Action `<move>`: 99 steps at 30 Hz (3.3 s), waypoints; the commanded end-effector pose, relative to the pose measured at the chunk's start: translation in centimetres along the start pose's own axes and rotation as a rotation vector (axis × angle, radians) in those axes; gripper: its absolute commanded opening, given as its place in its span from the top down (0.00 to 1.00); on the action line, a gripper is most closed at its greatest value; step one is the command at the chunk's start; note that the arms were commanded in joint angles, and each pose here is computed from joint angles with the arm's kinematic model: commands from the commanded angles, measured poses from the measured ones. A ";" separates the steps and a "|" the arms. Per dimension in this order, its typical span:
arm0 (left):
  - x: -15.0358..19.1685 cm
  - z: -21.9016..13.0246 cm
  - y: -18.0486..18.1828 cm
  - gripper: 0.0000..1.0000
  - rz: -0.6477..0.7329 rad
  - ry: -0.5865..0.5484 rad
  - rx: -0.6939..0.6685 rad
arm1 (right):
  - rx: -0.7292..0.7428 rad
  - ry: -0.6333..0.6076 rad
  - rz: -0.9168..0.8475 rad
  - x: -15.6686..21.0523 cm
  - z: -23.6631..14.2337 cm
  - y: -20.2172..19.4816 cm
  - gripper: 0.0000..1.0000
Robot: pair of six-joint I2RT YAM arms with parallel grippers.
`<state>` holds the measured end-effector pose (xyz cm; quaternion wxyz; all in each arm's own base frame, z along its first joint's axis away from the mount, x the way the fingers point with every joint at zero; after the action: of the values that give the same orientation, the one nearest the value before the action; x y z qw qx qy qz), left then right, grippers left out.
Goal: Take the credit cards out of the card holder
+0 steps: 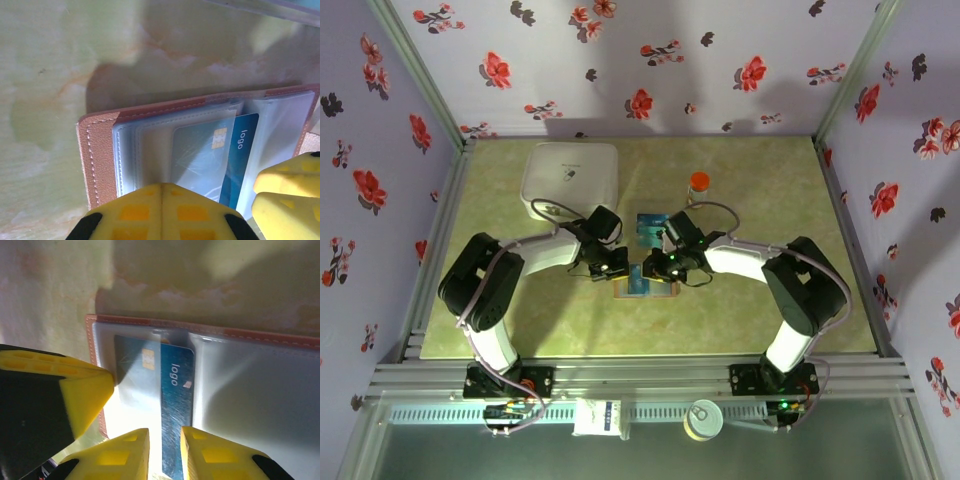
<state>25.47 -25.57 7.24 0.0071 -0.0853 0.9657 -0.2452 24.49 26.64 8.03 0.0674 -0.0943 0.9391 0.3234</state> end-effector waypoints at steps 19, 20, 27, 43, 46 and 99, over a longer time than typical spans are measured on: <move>0.8 0.2 1.1 1.00 0.010 0.028 -0.054 | -0.023 0.010 0.042 0.5 1.0 -1.2 0.76; 0.8 0.0 0.9 1.00 0.012 0.024 -0.047 | -0.023 0.009 0.043 0.5 1.0 -1.2 0.76; 1.2 -0.5 0.3 1.00 0.027 0.022 -0.026 | -0.026 0.012 0.044 0.4 1.2 -1.1 0.76; 1.6 1.4 2.1 1.00 0.016 0.065 -0.089 | -0.066 0.002 0.050 0.7 0.8 -0.8 0.77; 1.6 1.5 2.2 1.00 0.015 0.070 -0.093 | -0.085 -0.006 0.051 0.8 0.7 -0.6 0.77; 0.5 -3.5 -1.7 1.00 0.074 -0.047 0.034 | 0.105 -0.108 -0.172 1.3 -9.1 0.0 0.91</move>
<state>24.89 -25.61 8.66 0.0135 -0.0692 0.9657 -0.2500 22.45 21.54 13.56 0.1332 -0.1233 0.9364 0.3004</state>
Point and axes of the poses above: each hand's point on the last joint's axis, 136 mm out from that joint toward the fingers, its own z axis out along the fingers, its own y axis along the line the jaws close on, x = y × z, the point moved 5 cm from there along -z, back along the fingers, and after that the axes turned 10 degrees about -z, right-handed, at the moved point
